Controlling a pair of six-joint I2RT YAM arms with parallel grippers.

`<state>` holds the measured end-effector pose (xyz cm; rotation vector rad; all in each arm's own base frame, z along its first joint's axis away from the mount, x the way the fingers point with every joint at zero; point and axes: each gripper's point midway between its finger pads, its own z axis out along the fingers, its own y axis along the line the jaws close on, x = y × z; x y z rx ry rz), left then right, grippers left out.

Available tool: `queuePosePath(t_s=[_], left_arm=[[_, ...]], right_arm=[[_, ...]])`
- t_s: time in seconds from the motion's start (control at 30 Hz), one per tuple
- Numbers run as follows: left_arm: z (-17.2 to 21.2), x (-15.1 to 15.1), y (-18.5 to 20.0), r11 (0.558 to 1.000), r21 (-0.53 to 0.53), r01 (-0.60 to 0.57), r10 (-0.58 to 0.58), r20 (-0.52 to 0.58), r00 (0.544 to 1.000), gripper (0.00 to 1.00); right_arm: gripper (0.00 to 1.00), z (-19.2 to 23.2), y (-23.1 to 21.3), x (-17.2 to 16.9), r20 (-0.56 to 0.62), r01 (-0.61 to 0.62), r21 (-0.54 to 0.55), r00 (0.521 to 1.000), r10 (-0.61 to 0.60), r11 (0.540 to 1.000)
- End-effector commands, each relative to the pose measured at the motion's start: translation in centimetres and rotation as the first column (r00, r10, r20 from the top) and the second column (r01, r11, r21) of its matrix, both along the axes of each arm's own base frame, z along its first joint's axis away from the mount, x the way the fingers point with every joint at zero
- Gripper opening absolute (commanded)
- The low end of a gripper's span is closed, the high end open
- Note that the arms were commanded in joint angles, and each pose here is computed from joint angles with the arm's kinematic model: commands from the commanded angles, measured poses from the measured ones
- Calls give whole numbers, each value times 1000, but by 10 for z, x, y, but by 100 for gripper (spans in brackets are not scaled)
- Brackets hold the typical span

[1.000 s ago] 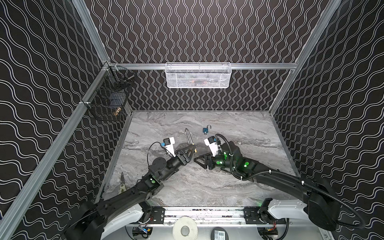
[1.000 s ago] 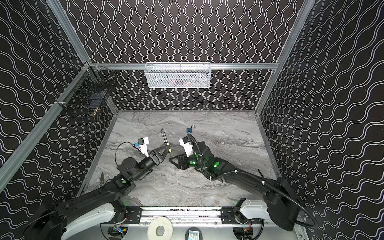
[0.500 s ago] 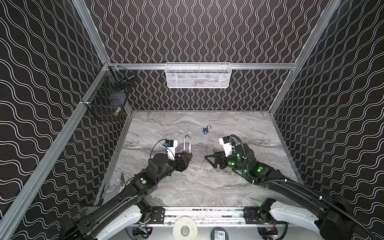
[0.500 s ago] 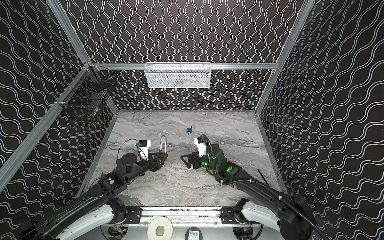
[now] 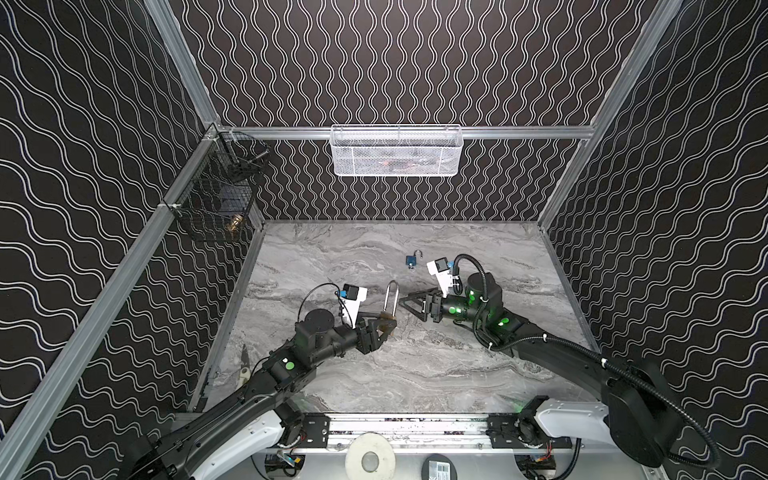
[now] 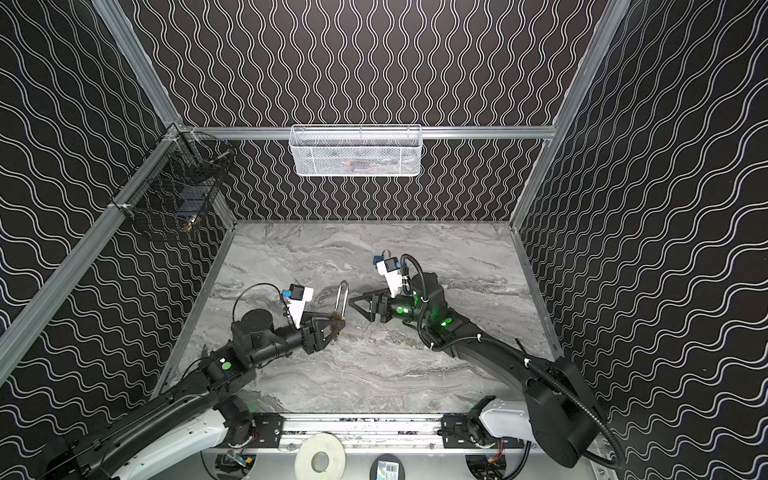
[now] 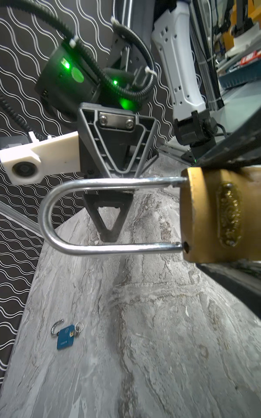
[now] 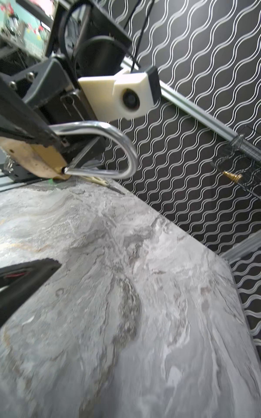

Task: Unlock with the key
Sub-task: 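Pull the right gripper away from the padlock while the shackle springs open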

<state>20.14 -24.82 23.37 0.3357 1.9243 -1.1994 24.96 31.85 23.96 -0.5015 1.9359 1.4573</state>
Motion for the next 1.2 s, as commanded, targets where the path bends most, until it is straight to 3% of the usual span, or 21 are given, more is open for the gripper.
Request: queuePosePath(t_s=[0.0,0.53,0.97,1.17], left_arm=[[32,0,-7,994,-103,34,-25,87,996,0],[34,1,-16,989,-132,68,-57,86,995,0],[31,13,-6,998,-52,-19,23,80,997,0],[27,17,-4,999,-17,-43,44,75,996,0]], right_arm=[[81,17,6,-5,21,-51,74,999,49,996],[73,13,26,6,-10,-70,78,997,71,995],[73,-31,11,39,-87,158,-186,981,-176,970],[74,-37,6,42,-89,184,-224,974,-208,957]])
